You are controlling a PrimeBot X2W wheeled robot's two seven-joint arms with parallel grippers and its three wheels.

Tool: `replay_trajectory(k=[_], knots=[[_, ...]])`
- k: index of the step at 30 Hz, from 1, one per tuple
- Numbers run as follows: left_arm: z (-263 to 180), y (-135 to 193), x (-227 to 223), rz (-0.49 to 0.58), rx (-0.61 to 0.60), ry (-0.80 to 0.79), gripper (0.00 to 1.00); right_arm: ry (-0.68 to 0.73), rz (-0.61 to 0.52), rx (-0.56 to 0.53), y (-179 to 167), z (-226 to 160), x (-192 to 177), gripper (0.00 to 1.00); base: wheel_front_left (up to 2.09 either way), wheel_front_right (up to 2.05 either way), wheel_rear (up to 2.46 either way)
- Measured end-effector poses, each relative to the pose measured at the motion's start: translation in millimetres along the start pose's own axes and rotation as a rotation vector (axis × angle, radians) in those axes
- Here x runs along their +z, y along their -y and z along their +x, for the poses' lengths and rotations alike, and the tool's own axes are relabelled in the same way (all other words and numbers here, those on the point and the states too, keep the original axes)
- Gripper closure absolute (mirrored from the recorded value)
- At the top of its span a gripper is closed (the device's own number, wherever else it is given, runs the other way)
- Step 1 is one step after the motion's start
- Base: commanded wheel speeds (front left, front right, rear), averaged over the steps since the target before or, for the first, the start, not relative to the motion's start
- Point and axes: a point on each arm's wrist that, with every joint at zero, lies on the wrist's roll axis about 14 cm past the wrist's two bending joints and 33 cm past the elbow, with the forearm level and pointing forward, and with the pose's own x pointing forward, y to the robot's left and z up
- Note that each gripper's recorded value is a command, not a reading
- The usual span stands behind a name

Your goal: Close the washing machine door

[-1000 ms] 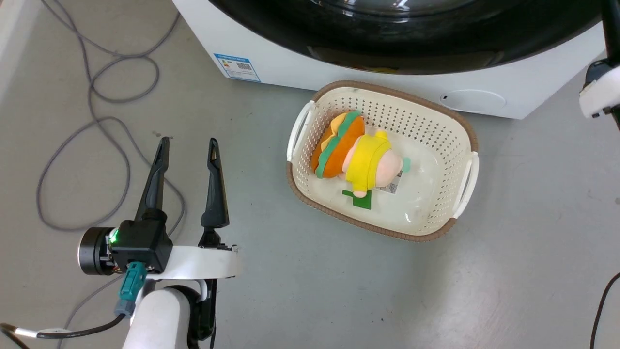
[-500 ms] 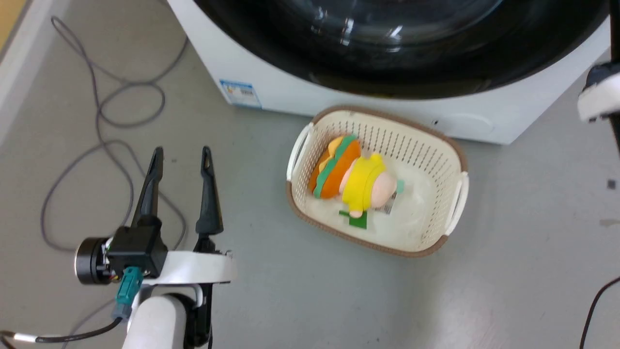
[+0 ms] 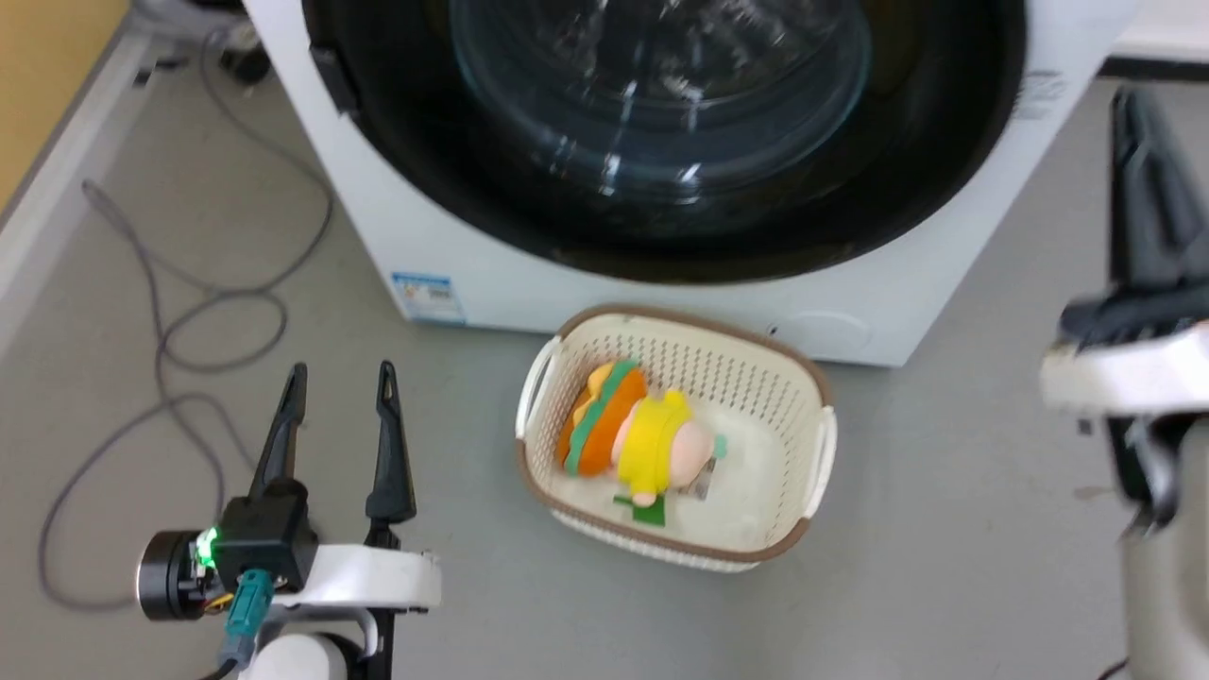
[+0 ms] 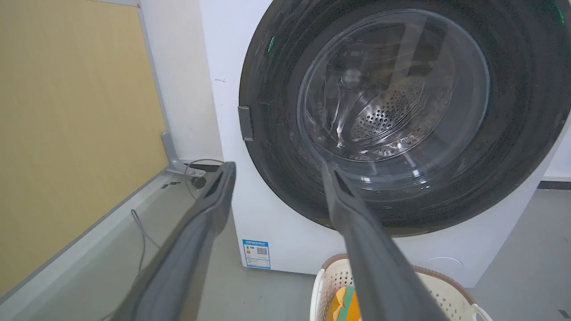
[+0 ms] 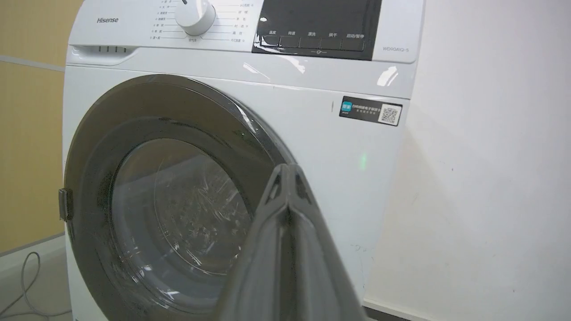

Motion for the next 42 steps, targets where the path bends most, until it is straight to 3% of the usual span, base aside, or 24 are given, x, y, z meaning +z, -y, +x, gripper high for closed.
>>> replay_trajectory(k=[6,13,14,15,16,28,29,42], knots=[[-9,6,5,-0.003,-0.025,0.007,0.0,-0.103,-0.019,-0.008,-5,-48,-13,1.0,0.0,0.0,0.0],[-18,11,11,-0.005,-0.044,0.019,0.0,-0.228,0.043,-0.049,-8,-100,-35,1.0,0.0,0.0,0.0],[-20,11,11,-0.005,-0.045,0.019,0.0,-0.245,0.06,-0.058,-8,-107,-38,0.89,0.0,0.0,0.0],[-23,12,12,-0.006,-0.047,0.019,0.0,-0.263,0.073,-0.063,-8,-116,-41,0.56,0.0,0.0,0.0],[-25,12,12,-0.006,-0.049,0.018,0.0,-0.276,0.083,-0.069,-9,-122,-42,0.0,0.0,0.0,0.0],[-43,15,9,-0.015,-0.076,-0.001,0.0,-0.332,0.145,-0.106,-8,-161,-47,0.0,0.0,0.0,0.0],[-43,15,9,-0.015,-0.076,-0.002,1.0,-0.335,0.145,-0.106,-8,-162,-47,1.0,0.0,0.0,0.0],[-43,15,7,-0.014,-0.077,-0.015,1.0,-0.349,0.144,-0.101,-9,-162,-48,1.0,0.0,0.0,0.0]])
